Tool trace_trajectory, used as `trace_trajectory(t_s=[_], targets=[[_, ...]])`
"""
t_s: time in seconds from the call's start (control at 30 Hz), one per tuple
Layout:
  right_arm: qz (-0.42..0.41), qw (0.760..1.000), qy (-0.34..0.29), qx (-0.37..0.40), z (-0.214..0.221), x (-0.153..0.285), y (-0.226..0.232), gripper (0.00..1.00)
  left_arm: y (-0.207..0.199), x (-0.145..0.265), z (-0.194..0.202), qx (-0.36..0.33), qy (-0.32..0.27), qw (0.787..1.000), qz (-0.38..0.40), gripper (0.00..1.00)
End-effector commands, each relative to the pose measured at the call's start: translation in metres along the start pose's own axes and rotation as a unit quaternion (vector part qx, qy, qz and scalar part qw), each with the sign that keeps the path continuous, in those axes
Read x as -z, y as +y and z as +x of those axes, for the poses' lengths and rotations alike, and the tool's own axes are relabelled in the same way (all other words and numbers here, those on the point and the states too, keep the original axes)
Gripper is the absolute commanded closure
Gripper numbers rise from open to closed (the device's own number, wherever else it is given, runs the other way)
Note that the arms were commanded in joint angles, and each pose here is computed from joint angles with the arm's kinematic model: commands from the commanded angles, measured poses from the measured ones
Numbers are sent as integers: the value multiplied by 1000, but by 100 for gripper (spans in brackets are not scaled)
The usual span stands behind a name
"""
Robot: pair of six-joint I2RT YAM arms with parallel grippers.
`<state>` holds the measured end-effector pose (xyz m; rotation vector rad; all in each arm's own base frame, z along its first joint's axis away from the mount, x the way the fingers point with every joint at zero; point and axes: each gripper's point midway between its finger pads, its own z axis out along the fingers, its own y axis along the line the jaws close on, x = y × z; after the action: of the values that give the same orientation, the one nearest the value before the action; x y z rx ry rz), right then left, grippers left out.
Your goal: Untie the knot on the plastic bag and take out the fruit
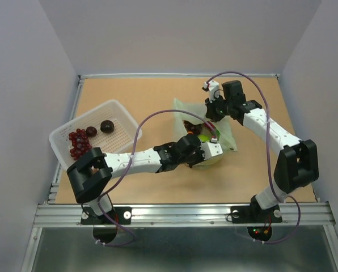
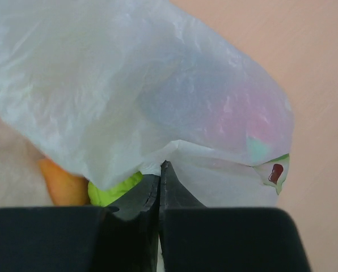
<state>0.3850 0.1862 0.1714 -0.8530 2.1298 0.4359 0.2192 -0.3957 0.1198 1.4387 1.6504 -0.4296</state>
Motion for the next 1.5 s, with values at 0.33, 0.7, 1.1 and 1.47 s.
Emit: trace_trajectory(t_s=[0.33, 0.7, 1.1, 1.47], targets=[[254, 931, -106, -240, -47, -13, -155, 100, -125, 19, 71, 185, 56, 977, 94, 87], [198, 940, -129, -247, -62, 19, -114, 24, -101, 38, 34, 267, 12, 963, 39, 27], [114, 931, -137, -318, -20, 71, -2, 13, -39, 107, -85, 328, -160, 931, -16, 7], [125, 922, -43, -364, 62, 31, 52, 15, 12, 72, -28, 410, -131, 893, -132, 23]])
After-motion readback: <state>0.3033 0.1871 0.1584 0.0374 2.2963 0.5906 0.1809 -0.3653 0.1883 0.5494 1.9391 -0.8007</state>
